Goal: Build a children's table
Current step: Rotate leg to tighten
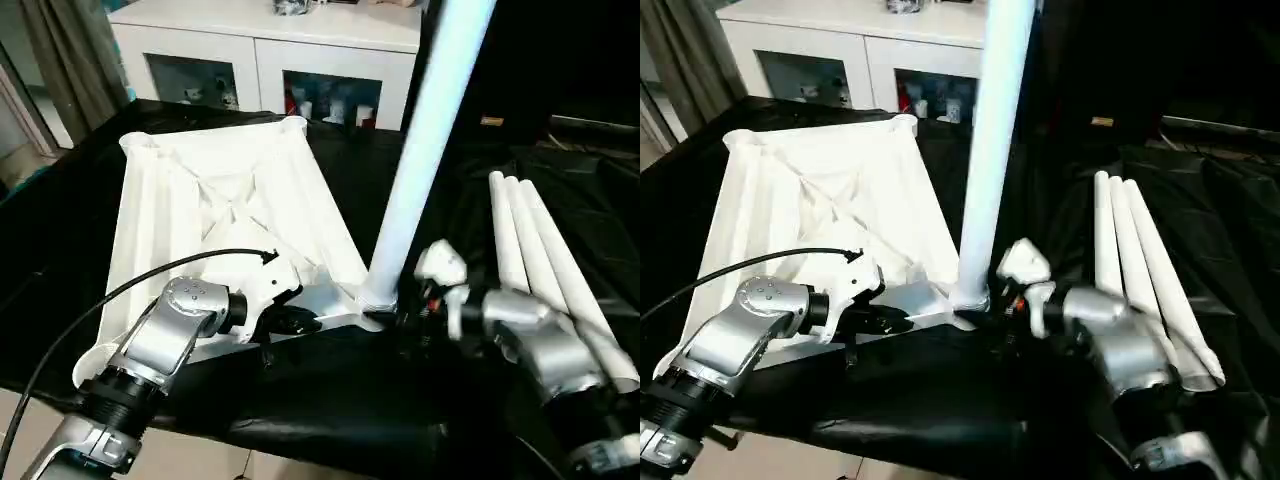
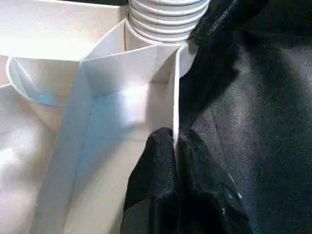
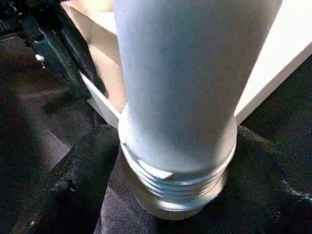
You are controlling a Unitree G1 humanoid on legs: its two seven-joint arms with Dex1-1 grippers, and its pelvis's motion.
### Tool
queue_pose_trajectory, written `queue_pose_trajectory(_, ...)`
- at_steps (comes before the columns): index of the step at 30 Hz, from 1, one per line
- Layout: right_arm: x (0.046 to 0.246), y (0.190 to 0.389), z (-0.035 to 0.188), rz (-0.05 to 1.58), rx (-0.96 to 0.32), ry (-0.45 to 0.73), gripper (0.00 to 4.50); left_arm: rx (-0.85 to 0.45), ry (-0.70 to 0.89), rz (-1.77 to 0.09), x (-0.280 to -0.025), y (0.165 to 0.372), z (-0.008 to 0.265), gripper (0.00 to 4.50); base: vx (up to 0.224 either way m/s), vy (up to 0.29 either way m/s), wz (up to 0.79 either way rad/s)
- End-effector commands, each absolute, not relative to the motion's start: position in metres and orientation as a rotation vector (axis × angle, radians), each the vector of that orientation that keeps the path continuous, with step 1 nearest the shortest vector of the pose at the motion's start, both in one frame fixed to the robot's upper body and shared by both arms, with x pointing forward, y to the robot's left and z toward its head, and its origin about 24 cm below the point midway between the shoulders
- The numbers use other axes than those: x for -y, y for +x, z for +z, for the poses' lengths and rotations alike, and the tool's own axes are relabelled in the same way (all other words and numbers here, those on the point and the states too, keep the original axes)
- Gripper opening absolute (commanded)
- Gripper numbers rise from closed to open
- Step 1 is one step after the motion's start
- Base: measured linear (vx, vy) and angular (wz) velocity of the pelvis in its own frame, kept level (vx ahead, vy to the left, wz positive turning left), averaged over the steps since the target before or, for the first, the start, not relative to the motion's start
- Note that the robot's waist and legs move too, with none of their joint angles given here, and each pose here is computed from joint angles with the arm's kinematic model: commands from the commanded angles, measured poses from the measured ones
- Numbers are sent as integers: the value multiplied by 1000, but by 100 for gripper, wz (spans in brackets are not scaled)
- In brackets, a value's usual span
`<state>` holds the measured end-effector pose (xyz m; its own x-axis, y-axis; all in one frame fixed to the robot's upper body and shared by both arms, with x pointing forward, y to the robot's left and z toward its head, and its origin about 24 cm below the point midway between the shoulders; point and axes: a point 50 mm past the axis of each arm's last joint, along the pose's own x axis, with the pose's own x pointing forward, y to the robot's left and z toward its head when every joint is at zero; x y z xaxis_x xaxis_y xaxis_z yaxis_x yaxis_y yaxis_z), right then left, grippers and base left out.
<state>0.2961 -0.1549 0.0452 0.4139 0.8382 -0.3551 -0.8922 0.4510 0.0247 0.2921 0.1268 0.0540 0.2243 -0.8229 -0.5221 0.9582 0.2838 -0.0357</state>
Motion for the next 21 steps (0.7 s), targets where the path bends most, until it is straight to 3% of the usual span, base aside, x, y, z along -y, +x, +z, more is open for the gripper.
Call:
queue_pose_trajectory(1,153,296,45,1100,-345,-168,360,-434,314,-1320,-116,291,63,0,0,0,0)
queue_pose_trajectory(3,153,296,46,1103,-342,-161,360,-435,314,-1319,-116,291,63,0,0,0,0)
queue_pose_trajectory(4,153,296,46,1105,-340,-155,333,-435,313,-1320,-116,291,63,0,0,0,0)
queue_pose_trajectory(8,154,296,47,1111,-331,-144,303,-436,311,-1321,-116,290,63,0,0,0,0)
queue_pose_trajectory(14,154,294,49,1122,-314,-139,303,-440,310,-1326,-116,290,62,0,0,0,0)
queue_pose_trajectory(15,154,294,49,1126,-318,-126,340,-441,310,-1326,-116,290,62,0,0,0,0)
queue_pose_trajectory(21,154,294,48,1121,-318,-136,357,-442,311,-1328,-116,290,62,0,0,0,0)
